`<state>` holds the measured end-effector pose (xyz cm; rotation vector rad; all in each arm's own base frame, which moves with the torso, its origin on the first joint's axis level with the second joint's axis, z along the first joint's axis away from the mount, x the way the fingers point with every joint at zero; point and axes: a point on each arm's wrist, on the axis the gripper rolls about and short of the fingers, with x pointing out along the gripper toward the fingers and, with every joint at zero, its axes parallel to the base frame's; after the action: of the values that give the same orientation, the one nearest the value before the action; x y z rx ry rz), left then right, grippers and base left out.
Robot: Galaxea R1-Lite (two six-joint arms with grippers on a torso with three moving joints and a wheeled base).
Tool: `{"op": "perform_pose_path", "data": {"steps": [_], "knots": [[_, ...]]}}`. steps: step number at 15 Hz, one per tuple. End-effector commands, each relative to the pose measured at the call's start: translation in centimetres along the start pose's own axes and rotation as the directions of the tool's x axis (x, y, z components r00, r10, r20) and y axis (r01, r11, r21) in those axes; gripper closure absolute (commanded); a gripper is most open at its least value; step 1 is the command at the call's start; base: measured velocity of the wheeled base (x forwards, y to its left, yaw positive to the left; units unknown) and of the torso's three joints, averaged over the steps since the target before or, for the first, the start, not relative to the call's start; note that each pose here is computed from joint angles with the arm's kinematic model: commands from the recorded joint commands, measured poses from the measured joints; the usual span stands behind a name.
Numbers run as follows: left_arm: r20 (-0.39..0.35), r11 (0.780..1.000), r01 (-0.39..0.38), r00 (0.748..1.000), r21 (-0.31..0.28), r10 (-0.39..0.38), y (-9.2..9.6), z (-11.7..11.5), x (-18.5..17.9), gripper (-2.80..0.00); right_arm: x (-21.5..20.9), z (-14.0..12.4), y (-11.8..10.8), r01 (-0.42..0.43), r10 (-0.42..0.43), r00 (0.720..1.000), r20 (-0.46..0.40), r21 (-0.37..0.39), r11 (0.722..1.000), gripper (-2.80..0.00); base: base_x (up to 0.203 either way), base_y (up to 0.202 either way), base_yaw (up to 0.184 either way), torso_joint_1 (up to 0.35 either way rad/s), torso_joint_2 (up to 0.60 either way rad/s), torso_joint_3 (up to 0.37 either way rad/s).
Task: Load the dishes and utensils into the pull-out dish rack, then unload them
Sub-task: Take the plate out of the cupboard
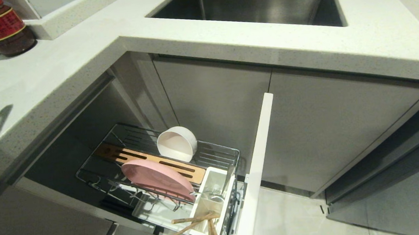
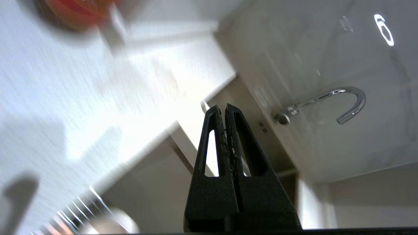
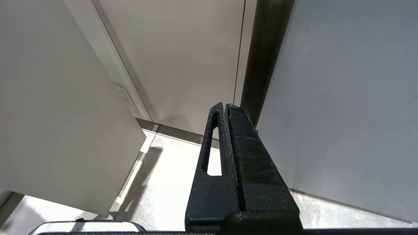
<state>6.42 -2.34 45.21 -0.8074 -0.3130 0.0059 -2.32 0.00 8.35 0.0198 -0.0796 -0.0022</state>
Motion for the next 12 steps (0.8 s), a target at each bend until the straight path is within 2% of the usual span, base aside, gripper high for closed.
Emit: {"op": "perform_pose_path", "data": {"steps": [1,3,6,8,10,11,12], "knots": [[0.089,0.987,0.096,0.99,0.131,-0.108,1.6,3.6,-5.0,0.0,0.2,-0.7,0.0,0.0,0.0,1.0,-0.026,0.0,1.0,0.0,0.0,0.0,0.0,0.0,0.0,0.0],[0.094,0.956,0.135,0.982,0.259,-0.165,3.2,3.8,-9.7,0.0,0.2,-0.8,0.0,0.001,-0.001,1.0,-0.027,0.0,1.0,0.0,0.0,0.0,0.0,0.0,0.0,0.0],[0.016,0.891,0.157,0.983,0.425,-0.181,6.4,0.9,-15.4,0.0,0.2,-0.7,0.0,0.0,0.0,1.0,-0.026,0.0,1.0,0.0,0.0,0.0,0.0,0.0,0.0,0.0],[-0.063,0.83,0.159,0.987,0.535,-0.149,9.3,-2.5,-17.1,0.0,0.2,-0.7,0.0,0.001,-0.001,1.0,-0.026,0.0,1.0,0.0,0.0,0.0,0.0,0.0,0.0,0.0],[-0.13,0.756,0.184,0.983,0.629,-0.131,12.4,-5.7,-18.2,0.0,0.2,-0.7,0.0,-0.001,0.001,1.0,-0.026,0.0,1.0,0.0,0.0,0.0,0.0,0.0,0.0,0.0],[-0.155,0.728,0.191,0.981,0.659,-0.117,13.8,-7.2,-18.4,0.0,0.2,-0.8,0.0,0.0,0.0,1.0,-0.027,0.0,1.0,0.0,0.0,0.0,0.0,0.0,0.0,0.0],[-0.174,0.709,0.195,0.979,0.678,-0.103,15.1,-8.5,-18.6,0.0,0.2,-0.7,0.0,0.001,-0.001,1.0,-0.026,0.0,1.0,0.0,0.0,0.0,0.0,0.0,0.0,0.0]]}}
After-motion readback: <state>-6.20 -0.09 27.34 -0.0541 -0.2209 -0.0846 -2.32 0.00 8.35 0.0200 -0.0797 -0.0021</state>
